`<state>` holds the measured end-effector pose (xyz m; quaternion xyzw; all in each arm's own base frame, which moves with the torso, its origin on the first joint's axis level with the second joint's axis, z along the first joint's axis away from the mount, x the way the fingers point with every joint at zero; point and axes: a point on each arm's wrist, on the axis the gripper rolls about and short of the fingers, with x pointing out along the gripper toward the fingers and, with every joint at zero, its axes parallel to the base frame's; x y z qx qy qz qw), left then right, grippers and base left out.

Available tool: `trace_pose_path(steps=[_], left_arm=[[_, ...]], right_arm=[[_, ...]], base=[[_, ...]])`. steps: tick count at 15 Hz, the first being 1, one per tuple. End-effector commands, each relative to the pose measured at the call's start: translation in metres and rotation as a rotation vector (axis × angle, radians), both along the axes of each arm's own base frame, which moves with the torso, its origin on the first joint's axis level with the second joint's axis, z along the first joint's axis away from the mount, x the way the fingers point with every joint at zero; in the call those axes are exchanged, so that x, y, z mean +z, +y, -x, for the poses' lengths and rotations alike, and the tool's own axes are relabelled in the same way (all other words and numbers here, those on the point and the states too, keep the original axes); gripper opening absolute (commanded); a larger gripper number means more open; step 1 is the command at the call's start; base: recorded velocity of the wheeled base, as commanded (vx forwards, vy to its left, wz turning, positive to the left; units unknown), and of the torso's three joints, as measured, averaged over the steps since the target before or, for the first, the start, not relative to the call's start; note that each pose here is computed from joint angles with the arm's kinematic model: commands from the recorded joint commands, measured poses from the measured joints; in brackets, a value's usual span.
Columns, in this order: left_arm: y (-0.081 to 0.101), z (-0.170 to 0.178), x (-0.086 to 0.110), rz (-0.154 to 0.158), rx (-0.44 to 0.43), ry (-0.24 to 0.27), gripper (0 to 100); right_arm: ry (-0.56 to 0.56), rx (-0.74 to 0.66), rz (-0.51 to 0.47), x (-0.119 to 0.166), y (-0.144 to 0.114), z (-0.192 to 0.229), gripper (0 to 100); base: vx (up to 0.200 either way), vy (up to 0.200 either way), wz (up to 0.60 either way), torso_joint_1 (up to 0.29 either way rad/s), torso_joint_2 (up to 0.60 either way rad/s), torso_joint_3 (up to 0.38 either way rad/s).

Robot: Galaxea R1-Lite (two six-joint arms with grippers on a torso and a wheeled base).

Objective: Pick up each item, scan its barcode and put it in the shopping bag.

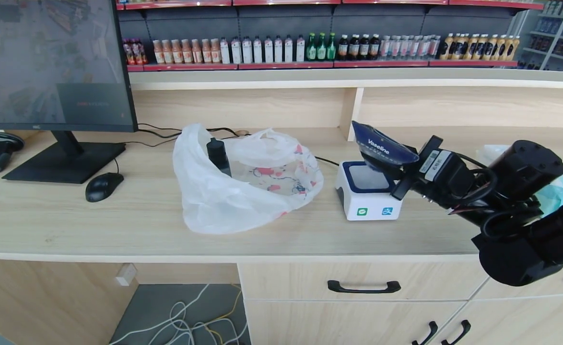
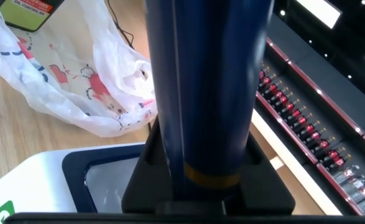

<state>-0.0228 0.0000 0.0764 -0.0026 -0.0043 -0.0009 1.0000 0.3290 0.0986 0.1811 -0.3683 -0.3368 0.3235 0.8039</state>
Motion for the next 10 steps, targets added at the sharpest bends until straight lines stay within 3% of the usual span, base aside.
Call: trace_pose_path(steps=[1,6,8,10], left_arm=[[0.0,0.0,0.0,0.001,0.0,-0.001,100],[0.0,0.0,0.0,0.003,0.0,0.001,100],[0.0,0.0,0.0,0.004,0.0,0.001,100],[0.0,0.0,0.0,0.004,0.0,0.004,100]], right_arm=[[0.0,0.001,0.001,-0.001,0.0,-0.001,0],[0.013,0.006,-0.006,-0.001,0.001,0.001,0],[0.028,0.025,-0.063,0.012,0.003,0.007,0],[0.054,-0.039,-0.183,0.032,-0.001,0.017,0]], base=[[0.0,0.0,0.0,0.0,0.0,0.0],[0.0,0.0,0.0,0.0,0.0,0.0],[0.0,0.0,0.0,0.0,0.0,0.0],[0.0,0.0,0.0,0.0,0.0,0.0]])
